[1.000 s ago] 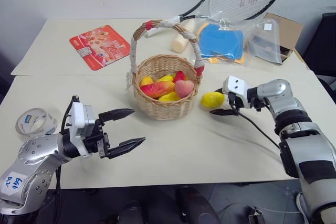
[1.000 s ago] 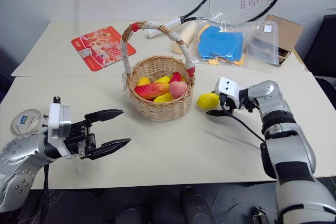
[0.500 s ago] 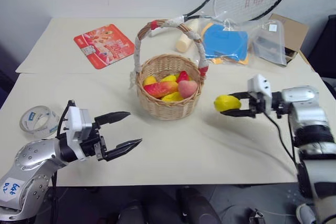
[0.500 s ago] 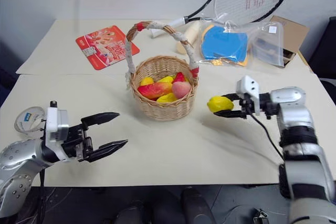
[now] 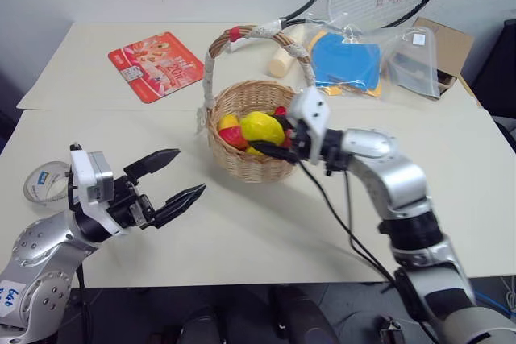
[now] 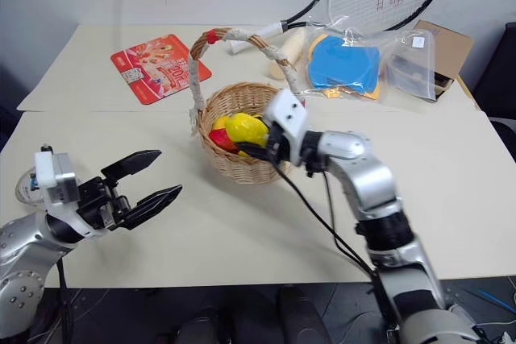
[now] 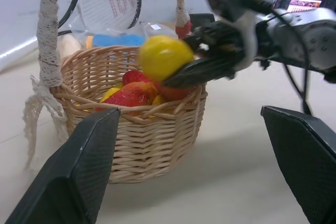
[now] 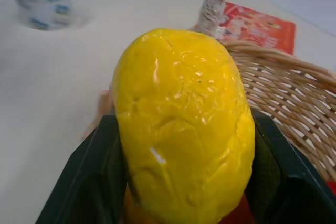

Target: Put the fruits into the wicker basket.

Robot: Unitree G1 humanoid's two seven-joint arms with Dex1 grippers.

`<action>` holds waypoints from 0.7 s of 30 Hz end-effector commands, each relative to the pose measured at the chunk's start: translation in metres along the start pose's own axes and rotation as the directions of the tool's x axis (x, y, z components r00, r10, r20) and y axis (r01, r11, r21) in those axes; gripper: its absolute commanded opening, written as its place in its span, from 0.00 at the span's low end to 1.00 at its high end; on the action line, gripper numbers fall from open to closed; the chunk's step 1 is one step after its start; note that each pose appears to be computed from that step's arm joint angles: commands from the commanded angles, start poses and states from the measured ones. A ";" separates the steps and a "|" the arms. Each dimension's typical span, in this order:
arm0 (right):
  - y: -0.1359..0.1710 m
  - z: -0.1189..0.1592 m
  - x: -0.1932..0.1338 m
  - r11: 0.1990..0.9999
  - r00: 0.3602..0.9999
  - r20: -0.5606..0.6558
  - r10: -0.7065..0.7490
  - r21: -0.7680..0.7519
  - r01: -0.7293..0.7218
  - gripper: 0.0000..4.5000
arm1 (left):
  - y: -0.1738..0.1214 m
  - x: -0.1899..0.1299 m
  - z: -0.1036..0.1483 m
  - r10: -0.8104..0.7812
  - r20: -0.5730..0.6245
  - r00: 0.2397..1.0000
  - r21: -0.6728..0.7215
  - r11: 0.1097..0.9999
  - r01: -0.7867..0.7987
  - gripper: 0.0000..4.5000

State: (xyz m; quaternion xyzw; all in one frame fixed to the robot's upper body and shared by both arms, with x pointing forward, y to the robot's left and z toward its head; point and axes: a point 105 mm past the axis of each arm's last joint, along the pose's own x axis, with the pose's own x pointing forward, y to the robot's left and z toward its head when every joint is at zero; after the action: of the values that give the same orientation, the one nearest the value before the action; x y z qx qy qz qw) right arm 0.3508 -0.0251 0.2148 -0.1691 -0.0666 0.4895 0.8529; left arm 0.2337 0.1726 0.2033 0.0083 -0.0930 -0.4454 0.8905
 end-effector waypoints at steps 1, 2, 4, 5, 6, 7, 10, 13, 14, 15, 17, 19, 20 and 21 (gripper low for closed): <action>-0.008 0.018 -0.003 0.996 0.996 0.068 -0.054 -0.063 0.059 0.82 | -0.006 0.001 0.007 -0.009 0.019 1.000 0.035 0.999 0.008 1.00; -0.006 0.019 -0.004 0.997 0.996 0.075 -0.044 -0.066 0.049 0.88 | -0.005 0.000 0.007 -0.008 0.018 1.000 0.036 0.999 0.007 1.00; 0.008 0.025 -0.015 0.997 0.989 0.134 0.063 -0.061 -0.055 0.99 | -0.004 -0.001 0.008 -0.004 0.015 1.000 0.042 0.999 0.003 1.00; 0.014 0.029 -0.021 0.993 0.981 0.163 0.108 -0.066 -0.098 0.99 | -0.004 -0.001 0.008 -0.003 0.014 1.000 0.045 0.999 0.002 1.00; 0.016 0.031 -0.027 0.990 0.974 0.182 0.132 -0.067 -0.122 0.99 | -0.004 -0.001 0.008 -0.002 0.014 1.000 0.046 0.999 0.001 1.00; 0.018 0.033 -0.038 0.986 0.964 0.206 0.166 -0.062 -0.156 0.99 | -0.003 -0.001 0.009 0.001 0.014 1.000 0.049 0.999 -0.001 1.00; 0.022 0.028 -0.070 0.962 0.942 0.195 0.273 -0.041 -0.270 0.99 | -0.004 -0.003 0.009 0.007 0.013 1.000 0.053 0.999 -0.007 1.00; 0.013 0.008 -0.093 0.954 0.949 0.098 0.298 -0.003 -0.299 0.99 | -0.004 -0.004 0.009 0.011 0.011 1.000 0.055 0.998 -0.011 1.00; 0.002 -0.002 -0.101 0.962 0.961 0.065 0.270 0.024 -0.272 0.99 | -0.004 -0.005 0.009 0.012 0.012 1.000 0.055 0.998 -0.013 1.00; -0.012 -0.009 -0.106 0.974 0.975 0.043 0.219 0.041 -0.221 0.99 | -0.004 -0.005 0.009 0.014 0.013 1.000 0.054 0.998 -0.015 1.00; -0.035 -0.018 -0.110 0.989 0.991 0.025 0.134 0.061 -0.136 0.99 | -0.006 -0.005 0.009 0.013 0.013 1.000 0.052 0.999 -0.014 1.00; -0.052 -0.022 -0.111 0.995 0.996 0.005 0.087 0.038 -0.087 0.99 | -0.007 -0.005 0.009 0.008 0.011 1.000 0.051 0.999 -0.009 1.00; -0.062 -0.020 -0.109 0.997 0.998 0.007 0.067 0.035 -0.067 0.99 | -0.007 -0.004 0.009 0.006 0.011 1.000 0.050 0.999 -0.007 1.00; -0.069 -0.018 -0.106 0.998 0.998 0.021 0.053 0.034 -0.054 0.99 | -0.007 -0.004 0.009 0.005 0.010 1.000 0.049 0.999 -0.005 1.00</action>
State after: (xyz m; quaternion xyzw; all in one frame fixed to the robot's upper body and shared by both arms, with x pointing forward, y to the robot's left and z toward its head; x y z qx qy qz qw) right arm 0.3507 -0.1484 0.2072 -0.1364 -0.0231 0.5275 0.8382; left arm 0.2300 0.1779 0.1998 0.0117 -0.0862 -0.4305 0.8984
